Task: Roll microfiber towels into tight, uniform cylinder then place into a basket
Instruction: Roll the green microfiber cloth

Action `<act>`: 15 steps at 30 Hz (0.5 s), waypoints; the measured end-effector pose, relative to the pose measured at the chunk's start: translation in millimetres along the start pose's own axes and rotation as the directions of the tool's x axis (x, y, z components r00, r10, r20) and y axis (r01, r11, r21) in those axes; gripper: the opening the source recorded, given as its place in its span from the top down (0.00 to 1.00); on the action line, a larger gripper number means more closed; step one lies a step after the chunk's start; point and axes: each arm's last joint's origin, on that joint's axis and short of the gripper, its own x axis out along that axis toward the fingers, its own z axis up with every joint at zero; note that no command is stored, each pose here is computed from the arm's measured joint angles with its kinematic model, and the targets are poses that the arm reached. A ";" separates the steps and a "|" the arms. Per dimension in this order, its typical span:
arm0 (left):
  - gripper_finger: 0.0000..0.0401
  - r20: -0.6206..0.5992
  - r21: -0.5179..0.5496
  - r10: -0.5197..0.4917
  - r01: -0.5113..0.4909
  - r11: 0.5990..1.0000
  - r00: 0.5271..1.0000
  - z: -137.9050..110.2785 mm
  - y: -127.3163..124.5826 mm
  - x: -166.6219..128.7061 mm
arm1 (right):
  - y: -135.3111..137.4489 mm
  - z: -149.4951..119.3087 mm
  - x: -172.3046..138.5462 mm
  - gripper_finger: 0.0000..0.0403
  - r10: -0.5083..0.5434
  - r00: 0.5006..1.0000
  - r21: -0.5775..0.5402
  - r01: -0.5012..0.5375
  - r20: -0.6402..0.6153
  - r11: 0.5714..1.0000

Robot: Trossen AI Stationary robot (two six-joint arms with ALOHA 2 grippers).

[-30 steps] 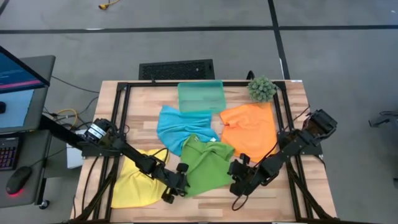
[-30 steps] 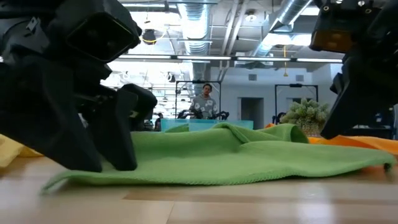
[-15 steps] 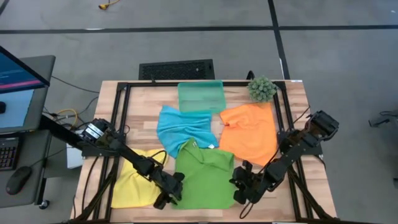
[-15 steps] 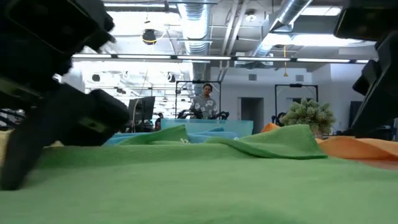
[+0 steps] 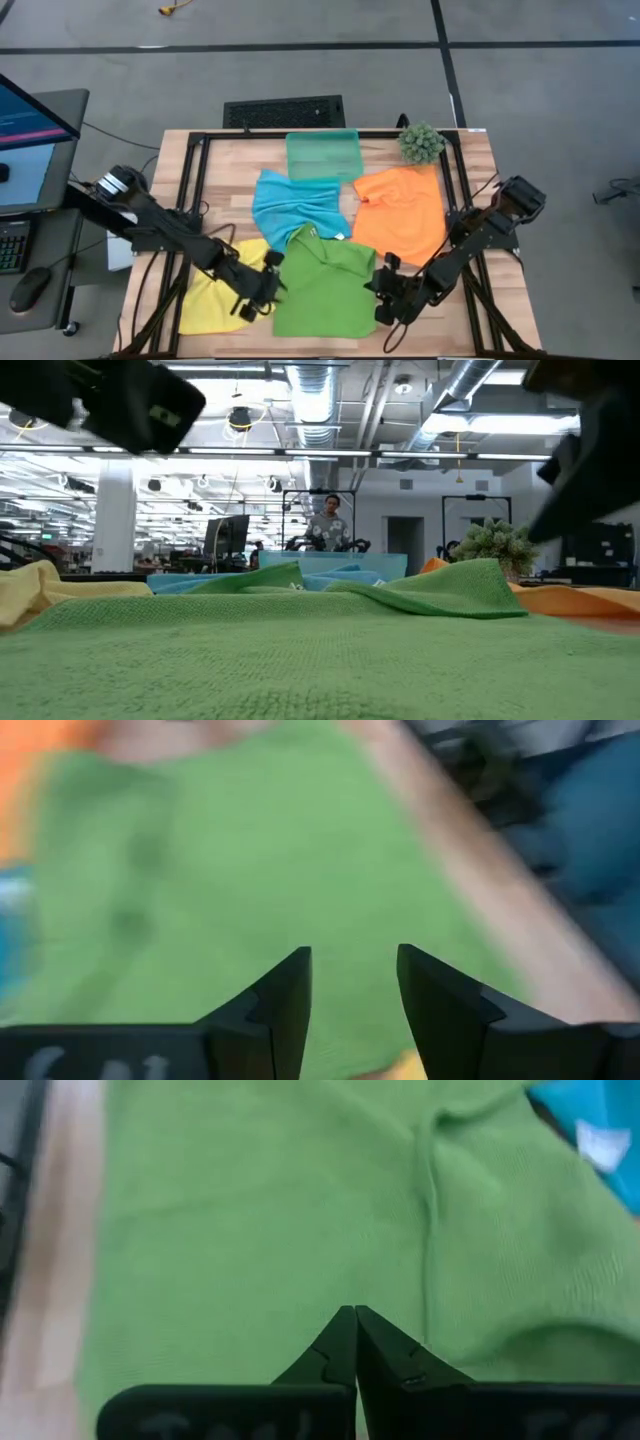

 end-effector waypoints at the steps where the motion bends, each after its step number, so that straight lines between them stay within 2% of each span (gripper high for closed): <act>1: 0.65 0.004 0.020 0.065 -0.065 0.998 0.998 1.2 3.2 -6.7 | 0.3 3.6 -1.7 0.94 0.002 1.000 -0.014 -0.001 0.011 1.000; 4: 0.65 0.022 0.060 0.244 -0.245 0.968 0.970 4.2 12.5 -20.5 | 2.7 12.9 -8.9 0.95 0.013 0.999 -0.050 -0.011 0.036 0.999; 7: 0.65 0.018 0.071 0.357 -0.358 0.931 0.934 4.5 22.8 -22.4 | 3.3 22.2 -17.9 0.95 0.018 0.998 -0.055 -0.015 0.059 0.998; 10: 0.65 -0.014 0.049 0.384 -0.383 0.922 0.923 0.8 35.9 -16.2 | -1.1 25.5 -25.1 0.95 -0.025 0.997 -0.070 0.029 0.067 0.997; 15: 0.65 -0.101 0.003 0.329 -0.330 0.944 0.939 -14.5 53.5 -6.0 | -11.1 26.2 -35.0 0.95 -0.080 0.996 -0.101 0.084 0.042 0.991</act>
